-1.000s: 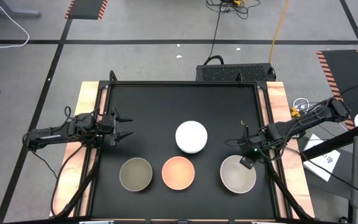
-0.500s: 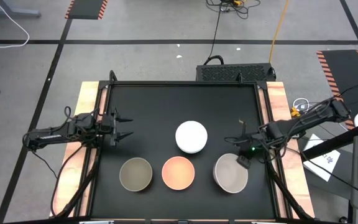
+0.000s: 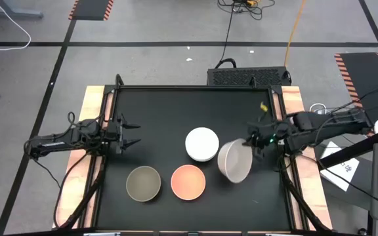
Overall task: Nest bowls inside each other
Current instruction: Stack the dirty white bowl on the white bowl
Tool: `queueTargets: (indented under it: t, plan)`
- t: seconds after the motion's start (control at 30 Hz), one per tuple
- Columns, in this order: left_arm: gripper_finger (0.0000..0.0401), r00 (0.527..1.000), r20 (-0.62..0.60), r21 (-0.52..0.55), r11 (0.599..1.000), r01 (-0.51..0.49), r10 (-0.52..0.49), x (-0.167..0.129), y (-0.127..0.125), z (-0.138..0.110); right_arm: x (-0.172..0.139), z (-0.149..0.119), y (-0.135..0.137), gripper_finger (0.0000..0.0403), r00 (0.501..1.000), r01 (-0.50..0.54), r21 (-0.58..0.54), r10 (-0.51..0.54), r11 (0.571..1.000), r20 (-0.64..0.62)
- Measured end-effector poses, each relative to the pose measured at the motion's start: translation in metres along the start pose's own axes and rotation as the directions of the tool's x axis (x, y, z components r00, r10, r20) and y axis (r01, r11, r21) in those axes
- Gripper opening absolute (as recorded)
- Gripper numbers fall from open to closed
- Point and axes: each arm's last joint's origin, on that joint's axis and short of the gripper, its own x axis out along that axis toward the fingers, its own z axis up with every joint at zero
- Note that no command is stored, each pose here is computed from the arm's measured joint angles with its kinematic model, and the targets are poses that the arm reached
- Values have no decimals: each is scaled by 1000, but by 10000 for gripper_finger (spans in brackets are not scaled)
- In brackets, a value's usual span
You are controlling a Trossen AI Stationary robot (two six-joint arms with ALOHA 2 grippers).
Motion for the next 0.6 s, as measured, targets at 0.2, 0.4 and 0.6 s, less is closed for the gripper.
queueTargets:
  t: [0.2, 0.4, 0.6]
  plan:
    - [280, 1000, -2, -1, 1000, 5, -5, 0, 0, 0, -38, -1, -16, 0, 994, 31, 15, -33, 999, 102]
    - [280, 1000, -1, 16, 1000, 3, -3, 0, 0, 0, -54, -8, -29, 0, 982, 86, 74, -97, 994, 162]
    - [280, 1000, 1, 27, 1000, 1, -2, 0, 0, 0, -43, 6, -32, 0, 985, 49, 74, -60, 996, 159]
